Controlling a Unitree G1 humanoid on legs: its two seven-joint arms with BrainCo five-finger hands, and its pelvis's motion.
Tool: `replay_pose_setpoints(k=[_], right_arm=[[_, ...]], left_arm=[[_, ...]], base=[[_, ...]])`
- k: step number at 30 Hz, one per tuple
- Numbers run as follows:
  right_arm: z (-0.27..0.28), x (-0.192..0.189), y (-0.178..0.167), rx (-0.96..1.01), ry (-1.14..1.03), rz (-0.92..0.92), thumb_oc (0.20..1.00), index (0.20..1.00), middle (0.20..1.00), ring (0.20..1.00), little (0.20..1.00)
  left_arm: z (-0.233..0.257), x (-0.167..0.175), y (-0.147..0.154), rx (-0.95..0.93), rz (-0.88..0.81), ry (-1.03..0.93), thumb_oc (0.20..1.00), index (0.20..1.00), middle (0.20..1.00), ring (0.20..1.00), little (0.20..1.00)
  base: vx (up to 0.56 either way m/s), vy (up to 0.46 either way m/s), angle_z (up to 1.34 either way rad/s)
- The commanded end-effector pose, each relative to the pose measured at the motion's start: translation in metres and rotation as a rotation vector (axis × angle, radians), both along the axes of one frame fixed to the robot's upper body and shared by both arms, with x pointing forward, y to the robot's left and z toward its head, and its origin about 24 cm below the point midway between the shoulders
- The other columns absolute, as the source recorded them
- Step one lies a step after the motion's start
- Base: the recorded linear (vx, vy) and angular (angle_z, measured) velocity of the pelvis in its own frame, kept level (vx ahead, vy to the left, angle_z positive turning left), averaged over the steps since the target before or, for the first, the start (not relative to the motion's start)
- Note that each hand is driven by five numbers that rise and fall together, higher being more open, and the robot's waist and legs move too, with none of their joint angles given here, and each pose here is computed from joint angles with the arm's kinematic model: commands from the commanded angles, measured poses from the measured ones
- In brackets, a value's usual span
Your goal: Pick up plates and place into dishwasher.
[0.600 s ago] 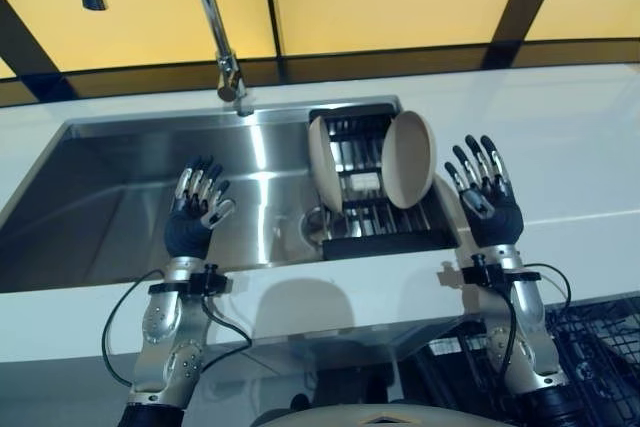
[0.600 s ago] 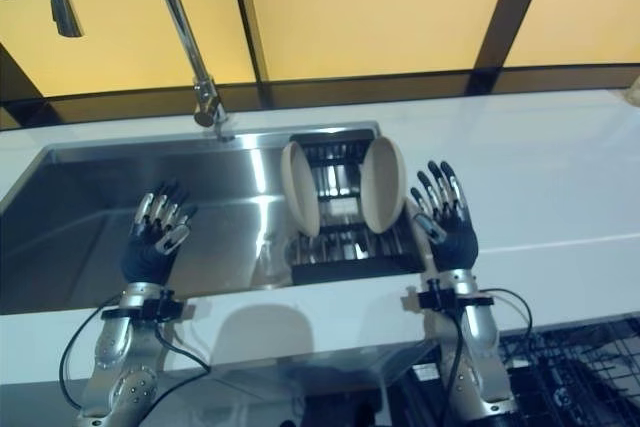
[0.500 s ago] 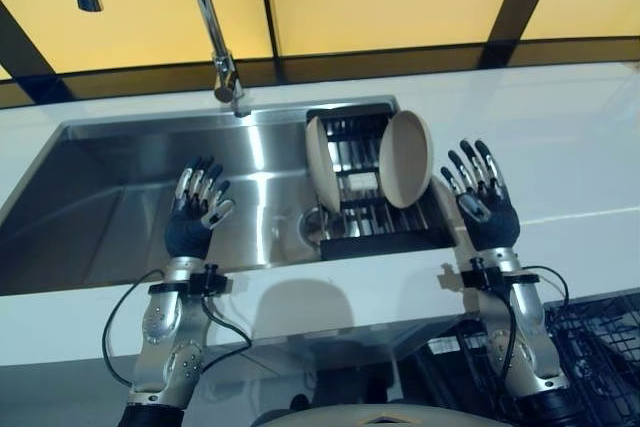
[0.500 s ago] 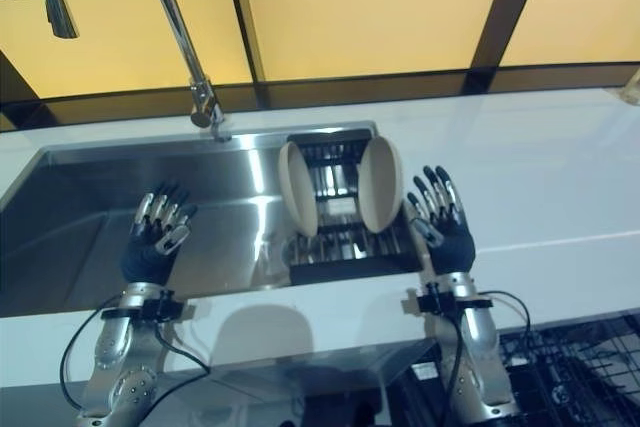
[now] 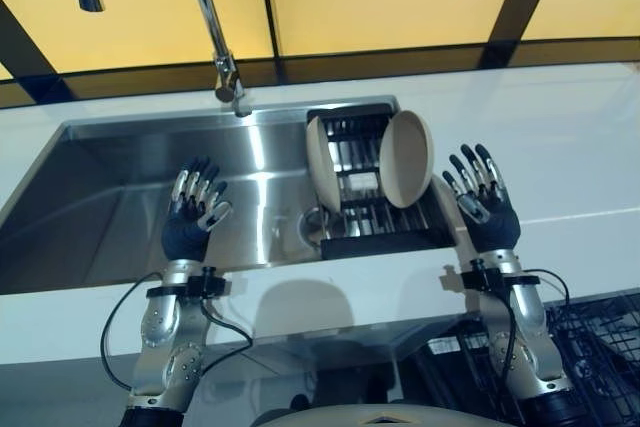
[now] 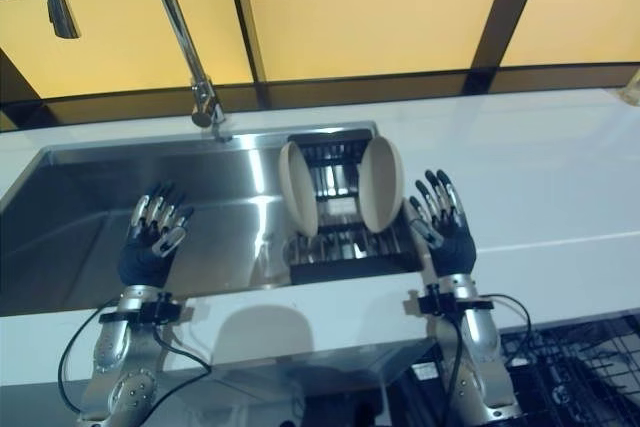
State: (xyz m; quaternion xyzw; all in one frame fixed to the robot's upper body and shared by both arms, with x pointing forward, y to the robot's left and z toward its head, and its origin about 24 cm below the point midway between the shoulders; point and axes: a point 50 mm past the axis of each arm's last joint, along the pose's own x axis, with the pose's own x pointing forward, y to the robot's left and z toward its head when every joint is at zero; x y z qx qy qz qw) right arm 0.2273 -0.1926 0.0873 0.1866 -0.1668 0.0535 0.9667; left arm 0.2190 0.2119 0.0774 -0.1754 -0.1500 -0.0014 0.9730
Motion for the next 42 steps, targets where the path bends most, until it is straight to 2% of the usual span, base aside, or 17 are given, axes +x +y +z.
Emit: replay_pose_setpoints(k=[1,7,12,16,22,27,31,37,42], right_arm=[[0.021,-0.003,0.006,0.012,-0.127,0.022,1.0,1.0,1.0,1.0,1.0],[0.022,-0.003,0.005,0.014,-0.128,0.018,1.0,1.0,1.0,1.0,1.0],[0.022,0.0,0.007,0.017,-0.123,0.019,1.0,1.0,1.0,1.0,1.0],[0.023,0.004,0.011,0.004,-0.113,0.042,1.0,1.0,1.0,1.0,1.0],[0.025,0.01,0.014,-0.014,-0.097,0.074,1.0,1.0,1.0,1.0,1.0],[0.026,0.014,0.015,-0.023,-0.095,0.077,1.0,1.0,1.0,1.0,1.0],[0.027,0.017,0.018,-0.039,-0.093,0.098,1.0,1.0,1.0,1.0,1.0],[0.029,0.02,0.016,-0.047,-0.091,0.1,1.0,1.0,1.0,1.0,1.0],[0.029,0.022,0.015,-0.06,-0.085,0.1,1.0,1.0,1.0,1.0,1.0]], left_arm=[[0.021,-0.004,0.005,0.038,0.005,-0.124,1.0,1.0,1.0,1.0,1.0],[0.023,-0.008,0.009,0.06,0.031,-0.157,1.0,1.0,1.0,1.0,1.0],[0.044,-0.006,0.011,0.257,0.086,-0.273,1.0,1.0,1.0,1.0,1.0],[0.072,0.004,0.013,0.59,0.186,-0.41,1.0,1.0,1.0,1.0,1.0],[0.099,0.028,0.029,1.047,0.335,-0.486,1.0,1.0,1.0,1.0,1.0],[0.115,0.041,0.027,1.374,0.411,-0.581,1.0,1.0,1.0,1.0,1.0],[0.138,0.056,0.027,1.722,0.477,-0.676,1.0,1.0,1.0,1.0,1.0],[0.158,0.071,0.029,2.124,0.48,-0.764,1.0,1.0,1.0,1.0,1.0],[0.16,0.083,0.025,2.505,0.364,-0.797,1.0,1.0,1.0,1.0,1.0]], base=[[0.0,0.0,0.0],[0.0,0.0,0.0],[0.0,0.0,0.0],[0.03,0.025,-0.03],[0.03,0.026,-0.07],[0.02,0.029,-0.06],[0.02,0.016,-0.09],[0.01,0.001,-0.04],[0.03,0.002,-0.02]])
